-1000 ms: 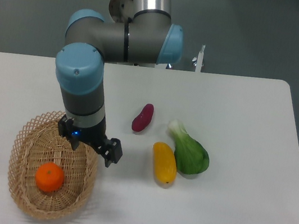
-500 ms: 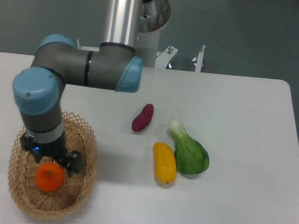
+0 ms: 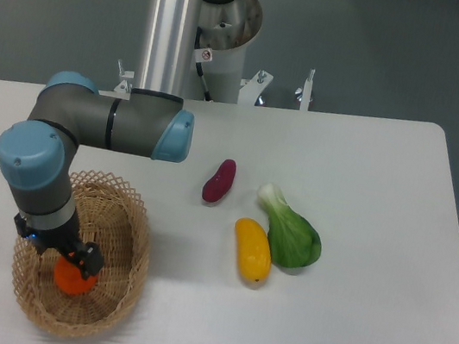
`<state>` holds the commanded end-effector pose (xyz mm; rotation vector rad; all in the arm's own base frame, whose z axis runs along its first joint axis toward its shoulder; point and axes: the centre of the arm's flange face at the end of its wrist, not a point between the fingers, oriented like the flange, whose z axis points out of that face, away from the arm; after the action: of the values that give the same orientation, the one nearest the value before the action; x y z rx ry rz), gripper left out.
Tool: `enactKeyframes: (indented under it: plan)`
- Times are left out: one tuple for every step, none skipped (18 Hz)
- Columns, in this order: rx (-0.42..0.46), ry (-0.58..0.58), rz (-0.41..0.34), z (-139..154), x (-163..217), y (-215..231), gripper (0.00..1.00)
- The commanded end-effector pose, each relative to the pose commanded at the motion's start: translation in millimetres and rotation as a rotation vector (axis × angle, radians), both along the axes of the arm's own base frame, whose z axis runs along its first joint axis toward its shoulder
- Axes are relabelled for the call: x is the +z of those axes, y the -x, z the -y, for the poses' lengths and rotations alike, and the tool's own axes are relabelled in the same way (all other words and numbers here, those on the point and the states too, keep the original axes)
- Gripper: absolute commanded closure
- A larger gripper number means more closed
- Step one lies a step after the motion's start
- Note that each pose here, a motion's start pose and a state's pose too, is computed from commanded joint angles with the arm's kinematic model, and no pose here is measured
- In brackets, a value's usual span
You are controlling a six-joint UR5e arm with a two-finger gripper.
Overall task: Pick up the orange from the basket
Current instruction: 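Lower the open gripper into the basket over the orange, then close the gripper around the orange inside the basket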
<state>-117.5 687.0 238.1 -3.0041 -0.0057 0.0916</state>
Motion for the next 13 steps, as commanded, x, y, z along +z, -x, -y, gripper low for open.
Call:
enactKeyframes:
  plan:
    - [0.001, 0.003, 0.001, -1.4, -5.1, 0.5, 0.00]
    - [0.002, -0.002, -0.002, -2.2, -7.5, 1.0, 0.00]
    - [0.002, -0.003, -0.004, -3.1, -10.9, 1.5, 0.00]
    - [0.002, -0.006, -0.005, -3.8, -12.3, 1.7, 0.00]
    - [0.003, -0.007, -0.004, -4.0, -13.2, 1.7, 0.00]
    - [0.003, -0.008, -0.004, -5.4, -14.6, 2.2, 0.00]
    - [0.005, -0.009, -0.007, -5.4, -18.1, 2.5, 0.00]
    - [0.007, -0.011, -0.010, -4.4, -19.8, 2.3, 0.00]
    - [0.008, -0.013, -0.010, -3.8, -18.4, 2.1, 0.00]
    - [0.010, -0.011, -0.009, -3.9, -19.5, 2.1, 0.00]
    - [0.012, -0.008, -0.011, -3.9, -21.5, 2.5, 0.00]
    - [0.014, -0.007, -0.012, -3.6, -22.1, 2.5, 0.00]
    - [0.014, -0.013, -0.014, -4.8, -19.9, 4.1, 0.00]
